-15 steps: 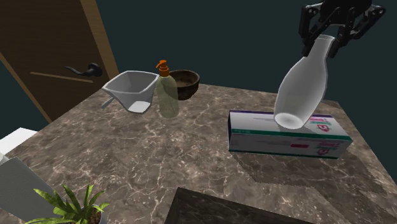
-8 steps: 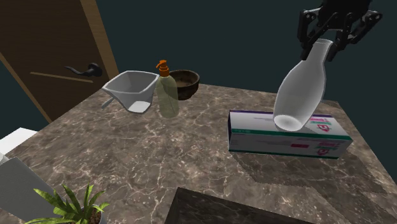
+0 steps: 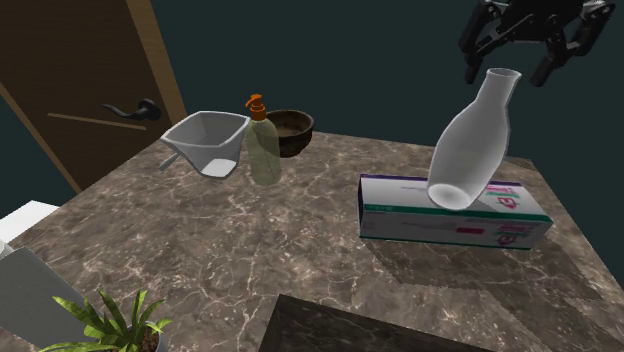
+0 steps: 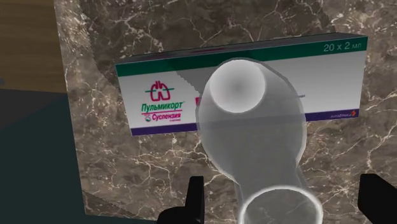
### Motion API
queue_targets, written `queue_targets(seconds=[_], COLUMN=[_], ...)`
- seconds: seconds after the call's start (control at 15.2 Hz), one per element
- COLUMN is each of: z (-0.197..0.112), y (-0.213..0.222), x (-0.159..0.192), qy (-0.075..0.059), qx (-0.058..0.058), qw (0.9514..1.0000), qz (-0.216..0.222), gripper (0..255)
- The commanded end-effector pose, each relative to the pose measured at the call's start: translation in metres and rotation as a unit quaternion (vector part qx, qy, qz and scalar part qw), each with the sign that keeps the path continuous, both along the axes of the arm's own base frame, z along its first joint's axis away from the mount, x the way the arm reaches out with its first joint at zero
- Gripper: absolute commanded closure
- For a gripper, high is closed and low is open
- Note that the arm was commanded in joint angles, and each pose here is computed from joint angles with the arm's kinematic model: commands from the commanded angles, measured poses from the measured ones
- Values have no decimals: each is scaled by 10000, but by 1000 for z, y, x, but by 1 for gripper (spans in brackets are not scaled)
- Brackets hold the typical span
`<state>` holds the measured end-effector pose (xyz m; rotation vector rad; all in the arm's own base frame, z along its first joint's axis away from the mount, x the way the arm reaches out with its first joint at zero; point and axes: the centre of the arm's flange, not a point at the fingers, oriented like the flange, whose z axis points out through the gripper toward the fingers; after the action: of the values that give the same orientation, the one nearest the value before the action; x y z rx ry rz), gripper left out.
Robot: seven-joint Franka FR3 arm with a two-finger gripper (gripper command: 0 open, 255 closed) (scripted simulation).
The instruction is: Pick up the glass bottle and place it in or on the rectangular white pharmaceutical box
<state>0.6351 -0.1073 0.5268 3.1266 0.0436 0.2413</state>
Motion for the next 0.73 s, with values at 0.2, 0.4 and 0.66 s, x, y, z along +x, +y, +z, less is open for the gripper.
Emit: queue_targets(seconds=[0.2,0.4,0.66], z=[44,44,44], y=[0,0,0], x=[-7,-7,-7], qy=[0,0,0], qx=[0,0,0], qw=[10000,10000,10000], qz=[0,0,0], gripper=[0,0,0])
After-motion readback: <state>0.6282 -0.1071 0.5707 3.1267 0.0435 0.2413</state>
